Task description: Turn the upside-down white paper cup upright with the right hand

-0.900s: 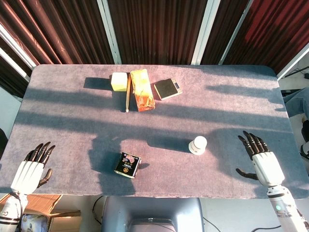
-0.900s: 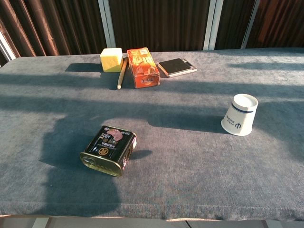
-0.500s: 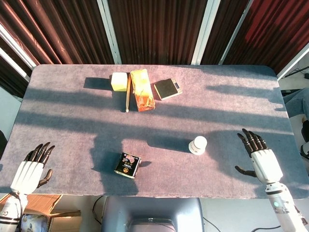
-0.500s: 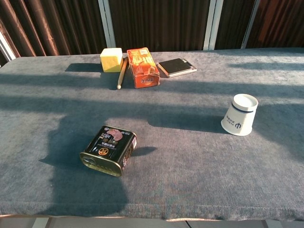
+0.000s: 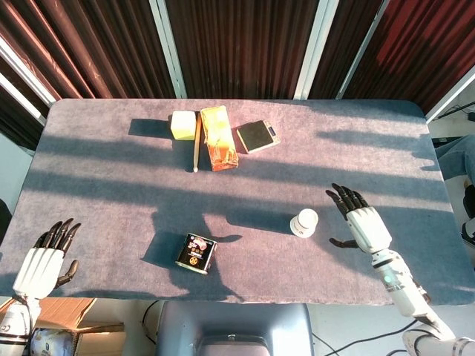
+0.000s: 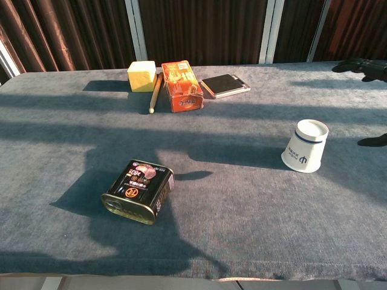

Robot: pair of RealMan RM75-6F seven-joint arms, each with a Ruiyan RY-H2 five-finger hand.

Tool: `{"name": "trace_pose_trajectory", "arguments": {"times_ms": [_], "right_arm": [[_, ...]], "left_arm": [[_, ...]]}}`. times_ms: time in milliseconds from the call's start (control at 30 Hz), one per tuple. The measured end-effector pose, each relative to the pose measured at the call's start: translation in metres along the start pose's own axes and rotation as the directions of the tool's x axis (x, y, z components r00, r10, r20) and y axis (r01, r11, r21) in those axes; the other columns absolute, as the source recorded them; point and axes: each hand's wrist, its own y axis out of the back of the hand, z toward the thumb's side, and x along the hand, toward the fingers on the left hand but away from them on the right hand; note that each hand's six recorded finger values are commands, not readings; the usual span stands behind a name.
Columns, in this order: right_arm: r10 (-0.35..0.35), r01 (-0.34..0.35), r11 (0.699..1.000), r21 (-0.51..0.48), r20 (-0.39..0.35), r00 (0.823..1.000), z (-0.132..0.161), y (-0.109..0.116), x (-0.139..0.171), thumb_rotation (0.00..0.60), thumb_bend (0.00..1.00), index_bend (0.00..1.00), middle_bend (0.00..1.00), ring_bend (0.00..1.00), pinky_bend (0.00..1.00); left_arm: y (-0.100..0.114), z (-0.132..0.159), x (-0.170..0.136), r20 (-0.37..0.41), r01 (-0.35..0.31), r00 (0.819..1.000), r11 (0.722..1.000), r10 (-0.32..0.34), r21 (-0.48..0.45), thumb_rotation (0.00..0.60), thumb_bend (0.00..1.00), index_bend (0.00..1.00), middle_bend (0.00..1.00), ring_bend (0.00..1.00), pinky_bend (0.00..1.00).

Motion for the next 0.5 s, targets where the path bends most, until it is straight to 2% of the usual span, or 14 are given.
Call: {"name": "trace_pose_trajectory", "arguments": {"times_ms": [267, 500], "right_arm": [[0.065, -0.065, 0.997, 0.033, -0.002, 0.998, 0.018, -0.017, -0.028, 0.600, 0.17, 0.25, 0.19, 0.16, 0.31], [0.078, -0.078, 0.995, 0.064, -0.001, 0.997, 0.030, -0.028, -0.041, 0.600, 0.17, 0.36, 0.27, 0.28, 0.43]], "left_arm": [[0.001, -0.001, -0.002, -0.006, -0.001, 1.000, 1.000, 0.001, -0.007, 0.600, 0.41, 0.07, 0.00, 0.00, 0.19], [0.001, -0.001, -0.002, -0.010, 0.002, 1.000, 1.000, -0.002, -0.006, 0.600, 0.41, 0.07, 0.01, 0.00, 0.19]]}}
